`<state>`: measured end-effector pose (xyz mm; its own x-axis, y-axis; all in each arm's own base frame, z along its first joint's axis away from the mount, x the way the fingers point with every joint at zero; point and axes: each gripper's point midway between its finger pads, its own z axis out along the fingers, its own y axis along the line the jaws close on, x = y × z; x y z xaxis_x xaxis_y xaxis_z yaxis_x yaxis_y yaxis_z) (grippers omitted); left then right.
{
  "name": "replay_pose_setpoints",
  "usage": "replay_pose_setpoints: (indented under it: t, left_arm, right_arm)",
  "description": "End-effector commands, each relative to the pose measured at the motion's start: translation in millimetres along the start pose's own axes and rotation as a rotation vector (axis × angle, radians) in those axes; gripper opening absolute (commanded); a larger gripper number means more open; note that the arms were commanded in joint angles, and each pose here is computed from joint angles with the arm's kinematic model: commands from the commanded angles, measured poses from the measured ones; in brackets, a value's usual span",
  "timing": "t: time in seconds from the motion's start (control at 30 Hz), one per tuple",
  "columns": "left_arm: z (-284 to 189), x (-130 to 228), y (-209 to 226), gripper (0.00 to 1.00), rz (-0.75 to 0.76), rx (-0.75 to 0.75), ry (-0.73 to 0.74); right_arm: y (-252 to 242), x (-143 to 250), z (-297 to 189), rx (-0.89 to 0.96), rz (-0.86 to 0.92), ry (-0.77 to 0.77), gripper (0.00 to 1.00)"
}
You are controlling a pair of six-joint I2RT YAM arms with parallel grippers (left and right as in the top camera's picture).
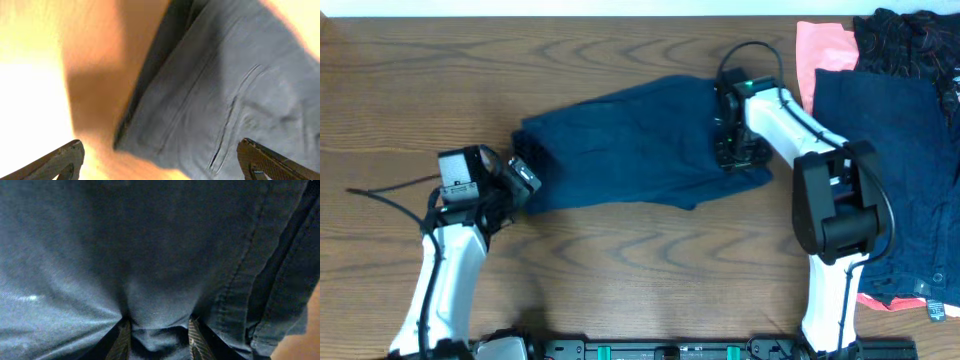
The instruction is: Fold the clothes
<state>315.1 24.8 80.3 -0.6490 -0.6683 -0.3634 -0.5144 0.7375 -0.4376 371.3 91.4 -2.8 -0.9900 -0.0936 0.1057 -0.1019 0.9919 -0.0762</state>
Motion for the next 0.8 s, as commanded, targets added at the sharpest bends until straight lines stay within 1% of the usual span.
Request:
replay_pose_setpoints:
  t: [0.0,0.1,0.2,0.23,0.3,0.33,0.4,0.57,0.6,0.63,0.67,0.7,0.73,0.77]
  left_arm:
    - [-0.1,-13.2,-7.6,0.98,0.132,0.021,-0.036]
    - [14.9,-10.6,-20.0,0.98,0.182,0.100,-0.001]
    - [33.8,-5.6,-27.7,0.98,0.187,0.161,0.052]
    - [39.6,-3.9,-30.1,0.98,0.185,0.180,0.071]
    - [51.4,0.4,-38.0,0.98,0.181,0.235,0.117]
    - [56.1,2.8,-41.7,0.98,0.179,0.259,0.139]
    - [66.0,7.1,-44.4,0.98,0.176,0.273,0.173]
    - [85.8,31.8,-43.4,0.99,0.181,0.254,0.263]
    - [87.8,37.7,-44.2,0.98,0.187,0.251,0.280]
    - [89.3,43.7,-45.2,0.93,0.193,0.248,0.298]
    - [89.8,48.6,-46.6,0.82,0.199,0.246,0.311]
    - [89.7,51.4,-48.1,0.67,0.205,0.246,0.318]
    - [89.5,52.5,-49.4,0.49,0.210,0.248,0.319]
    - [89.2,52.1,-49.7,0.24,0.210,0.249,0.318]
  right_arm:
    - [-26.7,7.6,4.0,0.070,0.065,0.017,0.37]
    - [-28.2,1.8,-21.0,0.053,0.076,-0.053,0.39]
    - [-29.1,-2.2,-49.4,0.039,0.083,-0.132,0.41]
    - [-29.2,-2.7,-59.5,0.034,0.084,-0.159,0.44]
    - [-27.6,-2.7,-77.4,0.012,0.086,-0.204,0.72]
    - [-26.1,-3.0,-84.9,-0.003,0.086,-0.225,0.78]
    - [-21.8,-3.6,-98.8,-0.036,0.069,-0.263,0.79]
    - [-4.3,-5.6,-117.3,-0.142,0.008,-0.316,0.75]
    - [-1.3,-5.8,-117.9,-0.160,0.005,-0.317,0.75]
    - [1.8,-6.1,-118.1,-0.178,0.002,-0.317,0.74]
    - [4.7,-6.0,-117.6,-0.193,-0.002,-0.313,0.73]
    - [9.0,-6.0,-118.0,-0.214,-0.019,-0.314,0.73]
    - [13.1,-5.9,-118.7,-0.233,-0.037,-0.315,0.71]
    - [20.2,-5.8,-120.4,-0.264,-0.058,-0.318,0.67]
